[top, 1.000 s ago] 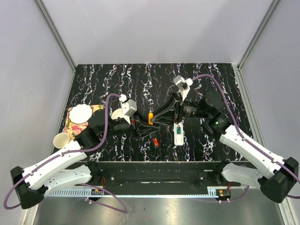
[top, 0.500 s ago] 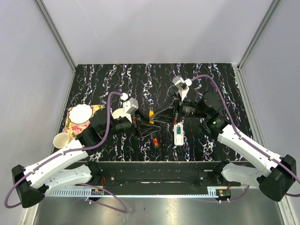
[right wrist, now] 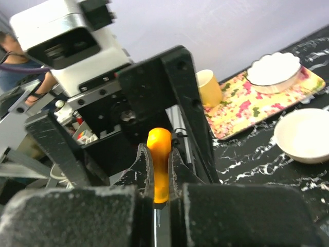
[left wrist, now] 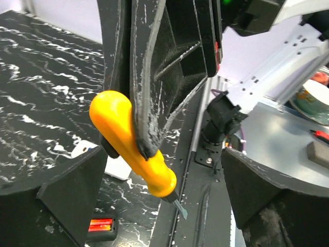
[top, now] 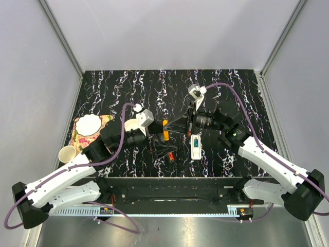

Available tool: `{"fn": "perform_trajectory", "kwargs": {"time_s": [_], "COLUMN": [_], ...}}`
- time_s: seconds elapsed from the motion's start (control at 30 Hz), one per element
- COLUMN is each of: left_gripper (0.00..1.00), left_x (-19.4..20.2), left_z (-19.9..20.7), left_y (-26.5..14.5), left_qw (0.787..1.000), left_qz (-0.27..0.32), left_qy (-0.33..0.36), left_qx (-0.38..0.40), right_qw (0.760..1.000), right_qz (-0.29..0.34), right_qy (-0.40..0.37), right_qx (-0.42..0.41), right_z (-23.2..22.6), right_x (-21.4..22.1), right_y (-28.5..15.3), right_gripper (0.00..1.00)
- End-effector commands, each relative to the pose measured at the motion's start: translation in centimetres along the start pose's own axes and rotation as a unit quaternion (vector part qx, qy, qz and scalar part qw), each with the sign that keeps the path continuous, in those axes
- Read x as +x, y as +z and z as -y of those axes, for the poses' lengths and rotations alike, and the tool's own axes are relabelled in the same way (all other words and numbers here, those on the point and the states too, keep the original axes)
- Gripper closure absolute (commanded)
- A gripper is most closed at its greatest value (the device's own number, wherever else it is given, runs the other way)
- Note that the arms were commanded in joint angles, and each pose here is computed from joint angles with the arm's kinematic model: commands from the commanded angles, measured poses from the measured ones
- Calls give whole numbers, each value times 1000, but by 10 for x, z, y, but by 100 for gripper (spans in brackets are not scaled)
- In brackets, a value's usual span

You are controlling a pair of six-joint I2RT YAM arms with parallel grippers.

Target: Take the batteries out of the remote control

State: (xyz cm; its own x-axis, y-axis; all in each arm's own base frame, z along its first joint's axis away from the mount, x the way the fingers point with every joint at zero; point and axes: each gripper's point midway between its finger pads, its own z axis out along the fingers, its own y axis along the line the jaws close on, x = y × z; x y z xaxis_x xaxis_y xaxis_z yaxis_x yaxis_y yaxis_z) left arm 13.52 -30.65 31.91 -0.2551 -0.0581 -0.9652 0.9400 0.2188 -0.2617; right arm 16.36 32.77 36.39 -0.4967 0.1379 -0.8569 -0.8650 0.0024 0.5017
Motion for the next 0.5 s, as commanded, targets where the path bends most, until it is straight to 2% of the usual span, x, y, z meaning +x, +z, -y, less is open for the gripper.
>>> {"fn": "perform_trajectory", "kwargs": {"time_s": [0.0, 0.13, 0.27, 0.47], "left_gripper": [1, 1, 1, 1], "left_x": [-2, 17, 26, 55], "left_z": [-18, -31, -37, -52], "left_y": [-18, -37, -52, -48], "left_qw": [997, 992, 989, 985], "left_qz": [0, -24, -22, -61], "left_qy": [36, 49, 55, 49], "left_qx": [-66, -110, -137, -155], "right_qw": [996, 988, 975, 961], "right_qz": [22, 17, 31, 41], "right_qy": [-12, -7, 10, 41], "right_qx": [85, 153, 219, 269], "right_z": [24, 46, 75, 106], "right_x": [-7, -2, 2, 9], "right_y": [-6, -15, -29, -55], "right_gripper": [100, 100, 100, 100]}}
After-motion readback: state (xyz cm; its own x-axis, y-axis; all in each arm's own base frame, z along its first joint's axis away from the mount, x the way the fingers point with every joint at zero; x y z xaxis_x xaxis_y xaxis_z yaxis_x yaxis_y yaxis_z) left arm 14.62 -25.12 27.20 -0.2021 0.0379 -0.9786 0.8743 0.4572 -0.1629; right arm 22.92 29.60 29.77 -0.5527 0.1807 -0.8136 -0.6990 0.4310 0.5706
